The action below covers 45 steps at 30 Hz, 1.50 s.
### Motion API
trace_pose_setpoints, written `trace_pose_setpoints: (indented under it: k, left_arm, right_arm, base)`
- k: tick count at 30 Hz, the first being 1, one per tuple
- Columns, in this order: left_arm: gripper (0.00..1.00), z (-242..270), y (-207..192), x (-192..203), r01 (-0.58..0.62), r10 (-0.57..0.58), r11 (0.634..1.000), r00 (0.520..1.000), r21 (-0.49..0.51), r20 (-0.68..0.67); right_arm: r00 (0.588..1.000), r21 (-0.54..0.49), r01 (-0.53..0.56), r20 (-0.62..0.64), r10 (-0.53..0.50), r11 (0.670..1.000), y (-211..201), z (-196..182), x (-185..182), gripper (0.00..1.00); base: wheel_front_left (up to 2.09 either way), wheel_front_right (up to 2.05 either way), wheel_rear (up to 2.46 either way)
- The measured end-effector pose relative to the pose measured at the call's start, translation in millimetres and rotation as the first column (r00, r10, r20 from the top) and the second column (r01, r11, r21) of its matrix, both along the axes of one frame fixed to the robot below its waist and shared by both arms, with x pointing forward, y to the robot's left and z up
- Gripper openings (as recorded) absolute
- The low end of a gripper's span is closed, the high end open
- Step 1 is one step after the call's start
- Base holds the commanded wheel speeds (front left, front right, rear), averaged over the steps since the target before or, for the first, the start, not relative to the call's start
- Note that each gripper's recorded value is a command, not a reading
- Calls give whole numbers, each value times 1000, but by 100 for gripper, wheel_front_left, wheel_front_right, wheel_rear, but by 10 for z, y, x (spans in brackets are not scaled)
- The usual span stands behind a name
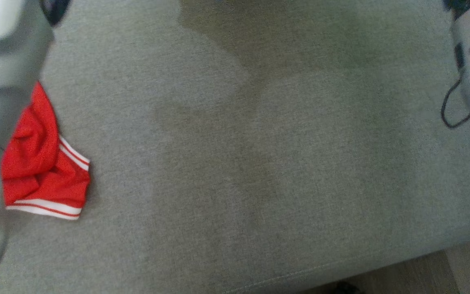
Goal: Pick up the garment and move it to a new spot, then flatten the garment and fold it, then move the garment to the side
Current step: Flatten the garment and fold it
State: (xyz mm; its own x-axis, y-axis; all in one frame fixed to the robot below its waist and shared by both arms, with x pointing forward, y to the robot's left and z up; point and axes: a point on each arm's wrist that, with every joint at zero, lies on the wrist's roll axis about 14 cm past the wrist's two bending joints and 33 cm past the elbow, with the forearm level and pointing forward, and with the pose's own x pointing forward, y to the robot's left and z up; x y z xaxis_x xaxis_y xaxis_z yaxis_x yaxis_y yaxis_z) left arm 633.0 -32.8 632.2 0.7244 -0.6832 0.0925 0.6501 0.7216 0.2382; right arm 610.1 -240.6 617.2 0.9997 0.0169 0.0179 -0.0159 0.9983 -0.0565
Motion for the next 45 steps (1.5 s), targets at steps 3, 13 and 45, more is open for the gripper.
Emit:
trace_pose_setpoints:
  k: [3,13,45]
  left_arm:
    - [0,-357,-25,-148,20,-18,1000,997,17,-70]
    - [0,-1758,-72,-1410,218,-157,969,906,115,-393]
    - [0,-1892,-414,-3273,406,-321,913,783,48,-533]
  right_arm:
    - [993,-4,0,-120,0,1000,7,-393,-87,0]
    - [758,22,63,-652,-34,998,-286,-1875,-1115,0]
    - [384,125,32,-918,103,992,-655,-2015,-2901,0]
  base:
    - [0,0,0]
    - [0,0,0]
    - [0,0,0]
